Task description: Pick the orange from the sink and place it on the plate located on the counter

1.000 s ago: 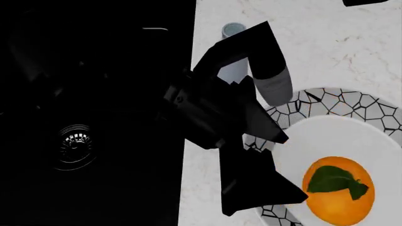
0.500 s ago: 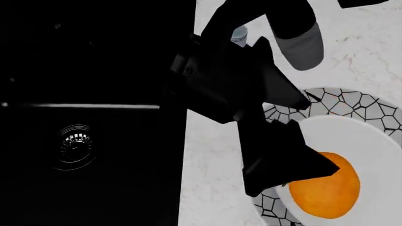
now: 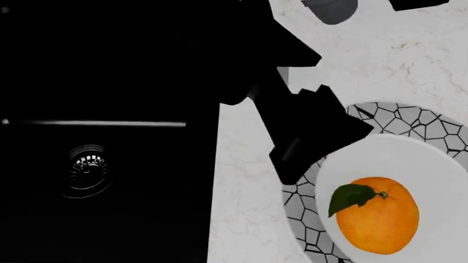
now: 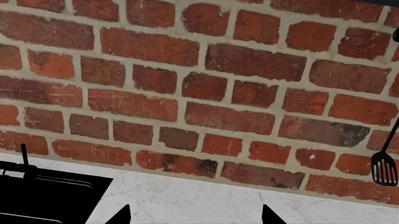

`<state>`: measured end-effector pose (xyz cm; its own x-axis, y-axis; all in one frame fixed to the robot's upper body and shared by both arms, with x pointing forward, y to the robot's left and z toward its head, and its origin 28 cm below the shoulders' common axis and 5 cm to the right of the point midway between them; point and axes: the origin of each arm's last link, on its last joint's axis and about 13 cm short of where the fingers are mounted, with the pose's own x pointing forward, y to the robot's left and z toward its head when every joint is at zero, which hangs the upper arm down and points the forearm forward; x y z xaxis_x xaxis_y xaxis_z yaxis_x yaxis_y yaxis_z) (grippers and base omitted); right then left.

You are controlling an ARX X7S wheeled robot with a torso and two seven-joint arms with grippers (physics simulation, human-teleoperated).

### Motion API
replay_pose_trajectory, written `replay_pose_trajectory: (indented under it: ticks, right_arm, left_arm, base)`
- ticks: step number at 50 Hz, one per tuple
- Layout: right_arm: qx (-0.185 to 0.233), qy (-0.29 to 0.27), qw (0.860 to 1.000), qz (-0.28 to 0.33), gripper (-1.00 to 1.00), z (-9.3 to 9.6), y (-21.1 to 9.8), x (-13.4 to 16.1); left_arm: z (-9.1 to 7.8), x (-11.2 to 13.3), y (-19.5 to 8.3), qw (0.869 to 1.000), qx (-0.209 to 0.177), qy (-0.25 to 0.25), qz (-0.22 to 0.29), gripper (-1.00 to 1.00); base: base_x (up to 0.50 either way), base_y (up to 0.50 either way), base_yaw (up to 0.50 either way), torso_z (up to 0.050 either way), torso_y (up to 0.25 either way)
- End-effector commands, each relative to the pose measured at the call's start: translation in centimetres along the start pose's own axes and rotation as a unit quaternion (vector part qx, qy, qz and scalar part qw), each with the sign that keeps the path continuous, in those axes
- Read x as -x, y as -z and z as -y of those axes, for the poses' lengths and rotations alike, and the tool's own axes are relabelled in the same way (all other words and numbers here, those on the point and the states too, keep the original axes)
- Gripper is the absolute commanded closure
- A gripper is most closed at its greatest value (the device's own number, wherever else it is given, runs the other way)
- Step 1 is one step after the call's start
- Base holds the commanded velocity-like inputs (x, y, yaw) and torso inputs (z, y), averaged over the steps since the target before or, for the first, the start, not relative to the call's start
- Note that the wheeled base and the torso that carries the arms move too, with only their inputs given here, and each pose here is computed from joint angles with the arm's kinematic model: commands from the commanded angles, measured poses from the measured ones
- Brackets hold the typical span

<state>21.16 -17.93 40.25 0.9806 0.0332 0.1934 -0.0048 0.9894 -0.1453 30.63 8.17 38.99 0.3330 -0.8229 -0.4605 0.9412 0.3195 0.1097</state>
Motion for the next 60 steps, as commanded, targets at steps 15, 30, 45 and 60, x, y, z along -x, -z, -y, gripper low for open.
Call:
replay_pose_trajectory:
  ticks: [15, 30, 45, 60]
  right_arm:
    - [0.005, -0.005, 1.0, -0.004, -1.0, -0.3, 0.1, -0.2]
    - [0.01, -0.005, 1.0, 0.002, -1.0, -0.5, -0.2, 0.5]
    - [0.007, -0.002, 1.0, 0.006, -1.0, -0.3, -0.4, 0.7]
    - [0.007, -0.003, 1.0, 0.007, -1.0, -0.3, -0.3, 0.7]
  left_arm:
    - [3.3, 8.0, 1.7, 0.977, 0.021, -0.211, 0.026, -1.0]
    - [4.4, 11.9, 1.8, 0.936, 0.03, -0.347, 0.045, -1.0]
    - [5.6, 15.6, 1.6, 0.88, 0.035, -0.47, 0.053, -1.0]
    - [6.5, 17.9, 1.3, 0.844, 0.039, -0.532, 0.053, -1.0]
  base:
    - [0.0, 0.0, 0.0, 0.0, 0.001]
    - [0.0, 0.0, 0.0, 0.0, 0.0]
    - [0.0, 0.0, 0.0, 0.0, 0.0]
    - [0.0, 0.0, 0.0, 0.0, 0.0]
